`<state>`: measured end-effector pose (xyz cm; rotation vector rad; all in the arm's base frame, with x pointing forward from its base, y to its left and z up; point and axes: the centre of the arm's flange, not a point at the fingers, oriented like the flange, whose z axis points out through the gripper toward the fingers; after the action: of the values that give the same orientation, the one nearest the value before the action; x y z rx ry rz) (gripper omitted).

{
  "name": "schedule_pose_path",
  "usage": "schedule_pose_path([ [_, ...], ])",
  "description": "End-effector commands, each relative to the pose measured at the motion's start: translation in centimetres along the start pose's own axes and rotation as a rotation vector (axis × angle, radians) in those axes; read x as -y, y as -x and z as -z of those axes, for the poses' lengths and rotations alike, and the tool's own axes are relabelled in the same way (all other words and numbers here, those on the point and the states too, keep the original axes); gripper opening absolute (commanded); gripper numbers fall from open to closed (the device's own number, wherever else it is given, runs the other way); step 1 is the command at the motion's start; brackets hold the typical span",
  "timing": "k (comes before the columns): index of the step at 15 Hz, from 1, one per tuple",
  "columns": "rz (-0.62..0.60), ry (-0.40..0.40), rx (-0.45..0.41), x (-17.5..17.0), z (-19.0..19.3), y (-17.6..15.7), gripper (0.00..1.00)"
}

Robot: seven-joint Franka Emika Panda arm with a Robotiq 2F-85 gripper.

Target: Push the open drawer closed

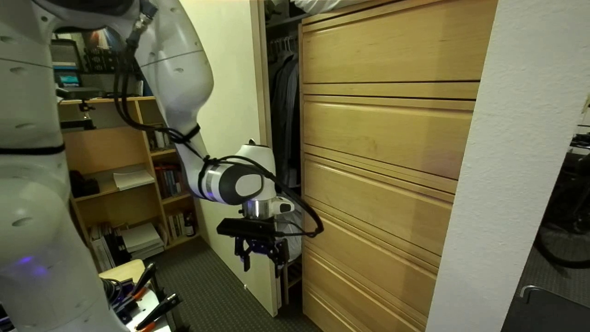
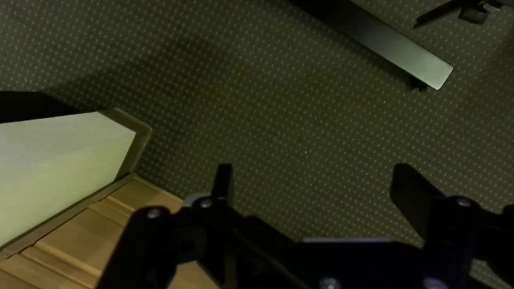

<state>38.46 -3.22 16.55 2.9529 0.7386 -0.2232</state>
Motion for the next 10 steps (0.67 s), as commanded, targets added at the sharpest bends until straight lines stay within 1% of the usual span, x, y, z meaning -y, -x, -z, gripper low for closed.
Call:
schedule_pose_path([
  [1, 0.009, 0.023, -0.076, -0.8, 4.5, 1.9, 1.00],
  [5, -0.003, 0.059, -0.140, -1.5, 7.5, 1.5, 1.00],
  [10, -0.058, 0.038, -0.148, -2.4, 9.9, 1.4, 1.00],
])
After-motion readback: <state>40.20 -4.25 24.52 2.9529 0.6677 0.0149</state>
